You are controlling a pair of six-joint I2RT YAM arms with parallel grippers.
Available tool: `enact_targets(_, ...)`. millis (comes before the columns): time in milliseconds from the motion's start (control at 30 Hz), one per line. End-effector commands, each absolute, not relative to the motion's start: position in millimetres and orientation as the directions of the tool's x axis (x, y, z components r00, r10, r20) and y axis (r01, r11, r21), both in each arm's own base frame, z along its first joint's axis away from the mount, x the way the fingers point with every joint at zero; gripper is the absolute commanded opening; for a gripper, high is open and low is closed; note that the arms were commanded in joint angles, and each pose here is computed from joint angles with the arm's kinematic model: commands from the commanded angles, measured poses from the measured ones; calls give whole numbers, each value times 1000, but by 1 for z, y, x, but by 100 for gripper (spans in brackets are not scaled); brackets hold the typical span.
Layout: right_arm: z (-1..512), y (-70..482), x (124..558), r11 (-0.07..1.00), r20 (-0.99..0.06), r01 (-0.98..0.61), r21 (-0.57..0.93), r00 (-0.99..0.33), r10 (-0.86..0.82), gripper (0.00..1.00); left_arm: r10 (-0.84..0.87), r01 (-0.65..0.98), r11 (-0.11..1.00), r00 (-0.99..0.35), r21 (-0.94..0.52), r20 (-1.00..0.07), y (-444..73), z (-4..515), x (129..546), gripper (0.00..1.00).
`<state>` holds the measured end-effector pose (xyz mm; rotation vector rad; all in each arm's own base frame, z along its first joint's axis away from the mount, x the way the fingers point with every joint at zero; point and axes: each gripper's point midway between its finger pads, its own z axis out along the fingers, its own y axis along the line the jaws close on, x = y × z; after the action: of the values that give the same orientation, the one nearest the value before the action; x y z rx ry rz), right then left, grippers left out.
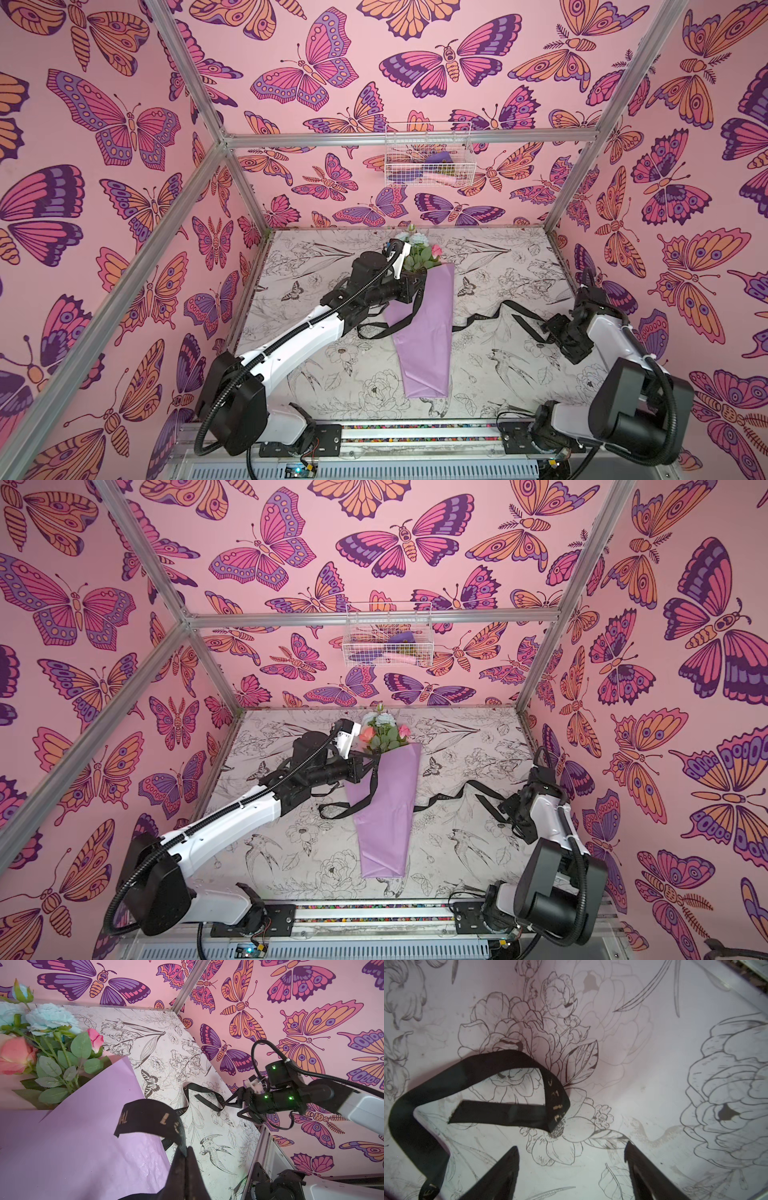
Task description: Tie the bouquet of fake flowers
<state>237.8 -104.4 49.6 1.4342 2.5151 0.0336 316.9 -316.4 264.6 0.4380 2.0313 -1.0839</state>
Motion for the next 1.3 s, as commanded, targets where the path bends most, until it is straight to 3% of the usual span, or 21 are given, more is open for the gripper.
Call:
enact_targets(0, 52, -115, 252, 500, -239, 853, 153, -459, 856, 82, -47, 653, 538, -608, -533, -792, -324, 279, 314, 0)
enact_targets(367, 5, -112, 263, 522, -150, 848, 90, -506, 849, 68, -53, 652, 526, -615, -546, -786, -327, 279, 315, 0)
enact_targets(433, 4, -109, 268, 543, -154, 836, 80, -528, 835, 57, -55, 652, 528, -613, -544, -788, -326, 280, 315, 0)
enact_targets(633, 14, -99, 291, 603, -174, 793, 87, -584, 793, 14, -51, 646, 531, -622, -548, -782, -326, 275, 315, 0)
enact_targets(733, 32, -95, 301, 638, -212, 763, 104, -610, 764, 3, -53, 645, 536, -619, -545, -784, -324, 275, 314, 0)
enact_targets(1033, 140, -78, 313, 754, -413, 630, 184, -647, 641, 0, -56, 638, 566, -602, -522, -797, -316, 278, 314, 0)
enact_targets(1267, 250, -15, 320, 882, -566, 384, 274, -676, 471, 0, -48, 636, 582, -595, -507, -802, -313, 282, 315, 0)
